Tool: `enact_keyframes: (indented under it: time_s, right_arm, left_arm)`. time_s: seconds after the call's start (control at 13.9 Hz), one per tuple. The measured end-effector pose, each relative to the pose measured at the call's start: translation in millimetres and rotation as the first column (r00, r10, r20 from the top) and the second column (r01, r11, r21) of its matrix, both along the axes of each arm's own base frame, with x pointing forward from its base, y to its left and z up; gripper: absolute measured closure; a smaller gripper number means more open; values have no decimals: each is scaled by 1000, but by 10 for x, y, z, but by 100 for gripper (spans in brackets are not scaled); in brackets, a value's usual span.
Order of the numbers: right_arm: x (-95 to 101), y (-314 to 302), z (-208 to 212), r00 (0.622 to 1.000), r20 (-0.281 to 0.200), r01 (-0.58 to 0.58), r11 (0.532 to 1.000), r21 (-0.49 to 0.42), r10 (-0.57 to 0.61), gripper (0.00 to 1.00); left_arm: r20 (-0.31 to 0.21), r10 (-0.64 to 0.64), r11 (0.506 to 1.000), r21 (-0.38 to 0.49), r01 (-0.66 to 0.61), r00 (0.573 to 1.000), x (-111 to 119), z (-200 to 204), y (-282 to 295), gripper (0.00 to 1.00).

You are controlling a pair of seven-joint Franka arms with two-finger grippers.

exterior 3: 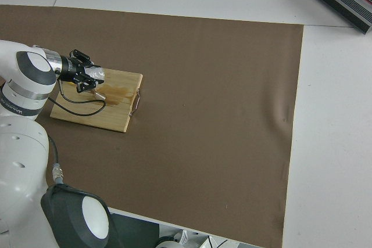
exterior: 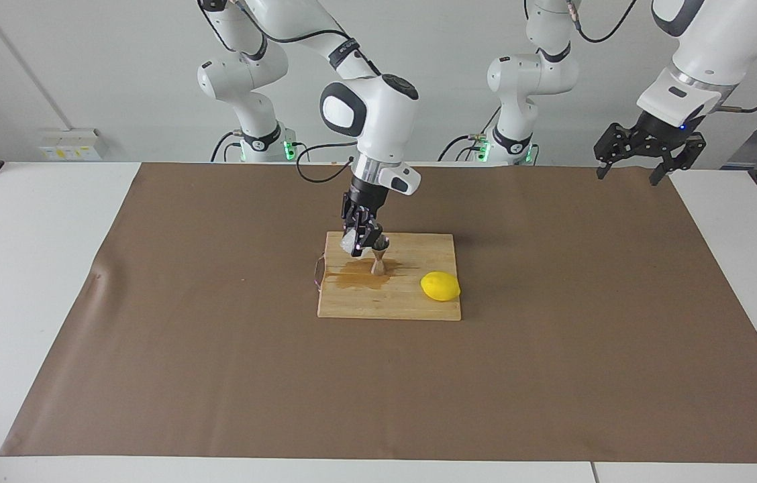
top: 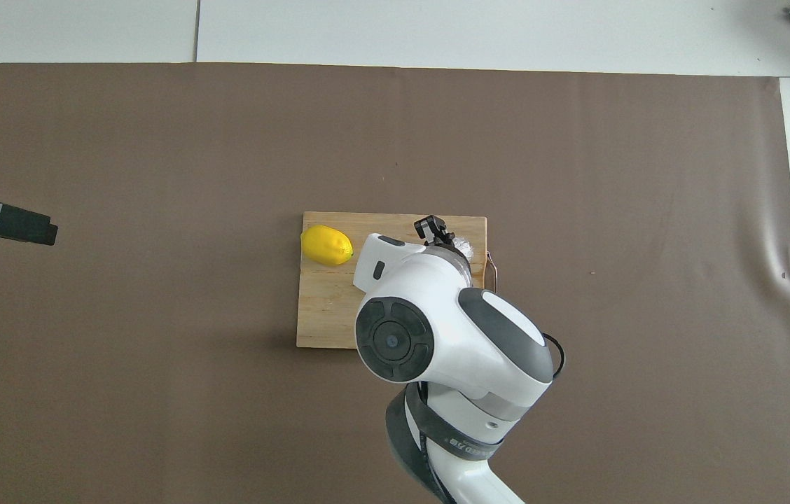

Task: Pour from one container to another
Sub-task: 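Tilt the white cup over the jigger with the right gripper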

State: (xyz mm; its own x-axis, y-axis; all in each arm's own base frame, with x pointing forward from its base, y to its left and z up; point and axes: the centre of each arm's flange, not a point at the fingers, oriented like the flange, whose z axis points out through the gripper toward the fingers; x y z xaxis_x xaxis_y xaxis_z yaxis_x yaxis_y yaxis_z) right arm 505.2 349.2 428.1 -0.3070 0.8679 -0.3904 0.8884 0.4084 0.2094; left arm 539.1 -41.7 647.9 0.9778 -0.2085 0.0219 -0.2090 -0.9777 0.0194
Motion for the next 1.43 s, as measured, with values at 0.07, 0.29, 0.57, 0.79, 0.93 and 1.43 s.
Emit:
enact_keyframes:
  time_s: [0.07, 0.29, 0.57, 0.79, 0.93, 1.43]
  right_arm:
    - [-1, -1, -2, 1000, 0, 0, 1000, -2, 0, 51]
    - [3, -6, -2, 1000, 15, 10, 1000, -9, -9, 51]
    - [-48, 58, -19, 998, 60, 36, 999, -18, -35, 51]
    - [-155, 169, -75, 995, 90, 40, 999, -31, -37, 51]
    - [-179, 158, -134, 995, 94, 31, 998, -52, -26, 51]
    - [-249, 190, -225, 992, 126, -7, 995, -102, 19, 51]
  left_arm:
    - [0, 0, 1000, 0, 0, 1000, 0, 0, 0, 0]
    - [0, 0, 1000, 0, 0, 1000, 4, -4, 0, 0]
    - [1, 0, 1000, 0, 0, 1000, 7, -6, 0, 0]
    - [1, 0, 1000, 0, 0, 1000, 7, -6, 0, 0]
    - [1, 0, 1000, 0, 0, 1000, 7, -6, 0, 0]
    - [2, 0, 1000, 0, 0, 1000, 9, -5, -1, 0]
